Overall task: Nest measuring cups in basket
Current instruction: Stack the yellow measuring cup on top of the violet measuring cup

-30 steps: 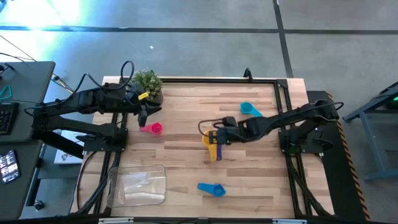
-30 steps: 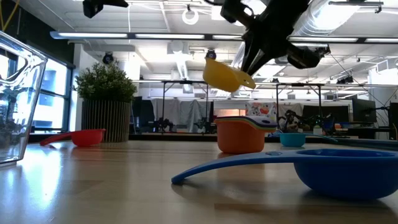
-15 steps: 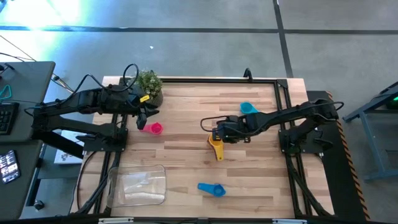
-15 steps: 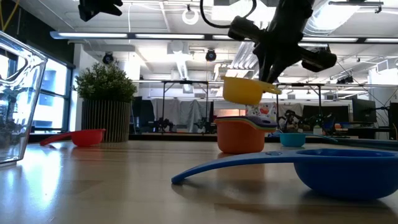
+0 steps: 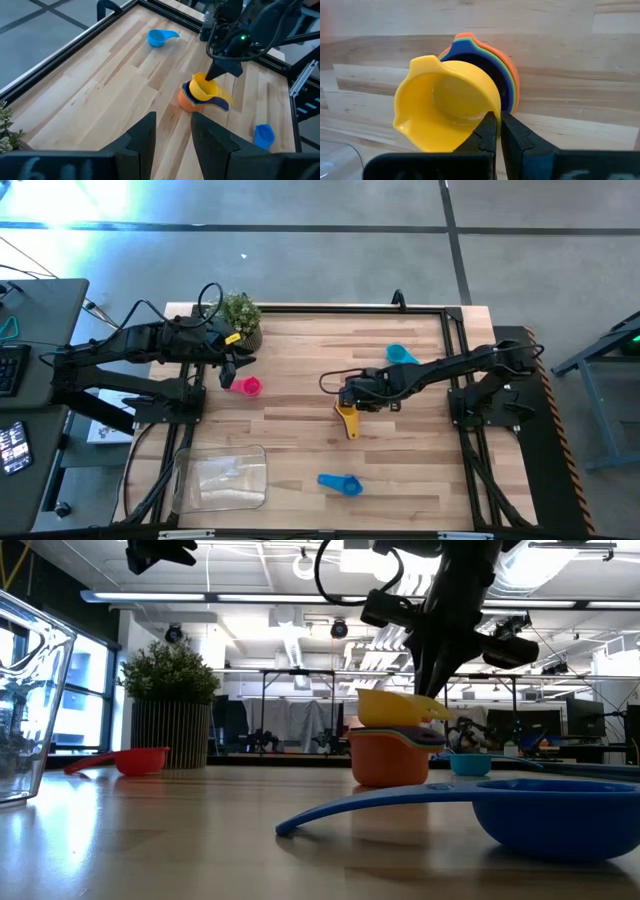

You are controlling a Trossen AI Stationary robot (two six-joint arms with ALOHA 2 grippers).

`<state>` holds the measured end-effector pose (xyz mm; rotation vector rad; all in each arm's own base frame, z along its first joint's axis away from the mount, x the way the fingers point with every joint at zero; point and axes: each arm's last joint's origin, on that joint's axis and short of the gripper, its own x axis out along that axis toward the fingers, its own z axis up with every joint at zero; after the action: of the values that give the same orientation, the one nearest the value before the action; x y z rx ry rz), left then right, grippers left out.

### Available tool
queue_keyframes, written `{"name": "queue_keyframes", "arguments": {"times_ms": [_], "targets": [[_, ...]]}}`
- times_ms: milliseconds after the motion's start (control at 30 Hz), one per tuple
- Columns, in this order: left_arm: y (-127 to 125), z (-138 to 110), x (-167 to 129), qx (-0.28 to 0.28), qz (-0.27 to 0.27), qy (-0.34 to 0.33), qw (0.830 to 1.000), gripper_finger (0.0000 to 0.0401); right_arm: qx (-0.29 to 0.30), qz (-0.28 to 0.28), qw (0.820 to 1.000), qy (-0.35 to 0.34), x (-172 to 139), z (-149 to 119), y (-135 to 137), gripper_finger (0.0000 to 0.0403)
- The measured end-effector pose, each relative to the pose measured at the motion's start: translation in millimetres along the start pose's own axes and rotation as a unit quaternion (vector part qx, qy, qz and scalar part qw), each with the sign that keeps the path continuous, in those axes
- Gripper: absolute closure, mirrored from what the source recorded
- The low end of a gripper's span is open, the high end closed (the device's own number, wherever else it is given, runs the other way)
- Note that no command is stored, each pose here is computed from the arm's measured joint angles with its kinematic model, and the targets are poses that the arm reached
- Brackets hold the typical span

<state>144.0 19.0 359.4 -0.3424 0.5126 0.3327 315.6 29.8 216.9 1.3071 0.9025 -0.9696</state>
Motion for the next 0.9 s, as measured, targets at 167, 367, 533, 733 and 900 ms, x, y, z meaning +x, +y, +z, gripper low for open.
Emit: {"name": "queue_keyframes", "arguments": {"times_ms": [167,367,533,733,900], "targets": [[0.0,0.0,0.0,0.000,0.000,0.000,1.000,0.0286,0.008,-0.004,1.000,0.005,2.4,2.2,0.3,0.0403],[0.1,0.0,0.0,0.000,0.001,0.000,1.000,0.0286,0.014,-0.009,1.000,0.006,3.1,5.7,-0.3,0.0403],[0.1,0.1,0.0,-0.001,0.001,0.000,1.000,0.0286,0.014,-0.017,1.000,0.005,3.1,7.1,-1.9,0.0389],[0.1,0.1,0.0,-0.001,0.001,0.000,1.000,0.0286,0.007,-0.018,1.000,0.004,3.1,7.2,-2.0,0.0342],[0.1,0.1,0.0,-0.001,0.001,-0.001,1.000,0.0286,0.015,-0.016,1.000,0.008,3.1,6.8,-1.6,0.0318]]}}
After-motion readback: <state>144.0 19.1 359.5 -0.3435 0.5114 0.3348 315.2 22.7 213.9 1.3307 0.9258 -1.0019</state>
